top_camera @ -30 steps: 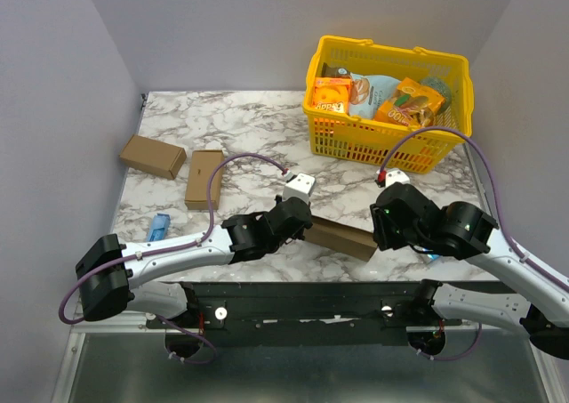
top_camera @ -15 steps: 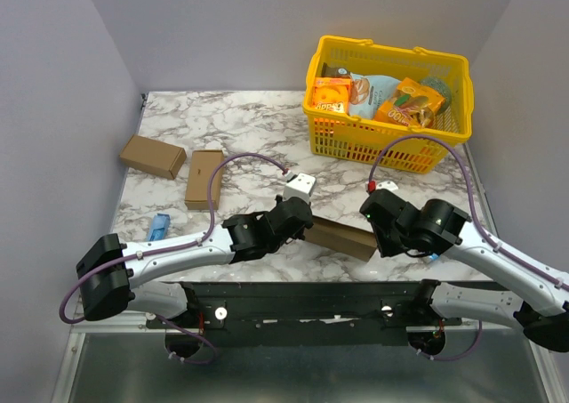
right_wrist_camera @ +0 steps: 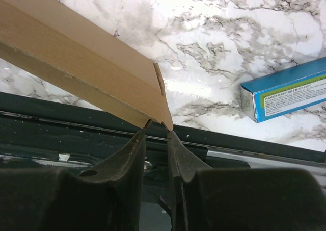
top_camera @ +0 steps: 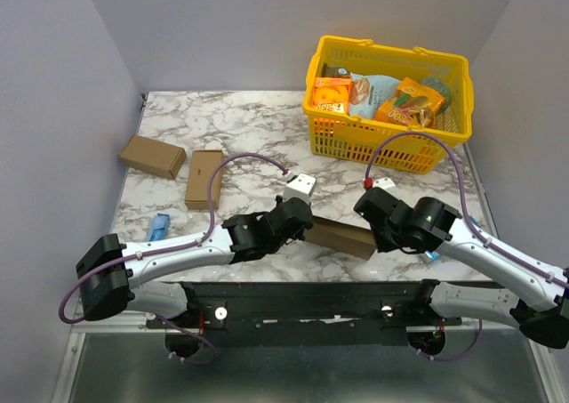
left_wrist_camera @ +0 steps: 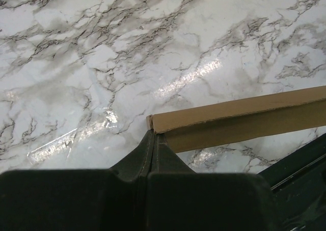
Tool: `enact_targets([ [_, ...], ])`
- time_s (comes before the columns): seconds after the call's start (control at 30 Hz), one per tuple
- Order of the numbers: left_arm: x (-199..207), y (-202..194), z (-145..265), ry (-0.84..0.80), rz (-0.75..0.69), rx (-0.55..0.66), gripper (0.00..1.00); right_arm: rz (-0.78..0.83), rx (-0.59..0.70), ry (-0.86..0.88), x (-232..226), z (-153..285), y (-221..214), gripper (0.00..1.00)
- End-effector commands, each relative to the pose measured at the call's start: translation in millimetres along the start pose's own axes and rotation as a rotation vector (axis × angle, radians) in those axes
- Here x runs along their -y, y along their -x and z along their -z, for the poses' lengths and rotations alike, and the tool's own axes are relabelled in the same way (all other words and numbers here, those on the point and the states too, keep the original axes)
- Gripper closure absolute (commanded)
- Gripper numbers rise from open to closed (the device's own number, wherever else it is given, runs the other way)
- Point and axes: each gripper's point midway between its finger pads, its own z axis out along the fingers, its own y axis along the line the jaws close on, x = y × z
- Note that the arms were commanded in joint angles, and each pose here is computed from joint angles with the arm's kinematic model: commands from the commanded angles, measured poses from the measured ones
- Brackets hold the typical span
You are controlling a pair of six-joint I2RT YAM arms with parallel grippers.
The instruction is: Fold the paper box
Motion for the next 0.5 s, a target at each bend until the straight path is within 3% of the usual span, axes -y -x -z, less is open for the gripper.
enact_targets([
  [0.0, -25, -63, 6, 0.066, -0.12, -0.206, 1.0, -0.042, 0.056, -0.033, 7, 0, 11, 0.66],
  [0.47, -23, -60, 6, 0.062, -0.122, -0.2, 1.0, -0.022, 0.076, -0.048, 8, 3, 22, 0.66],
])
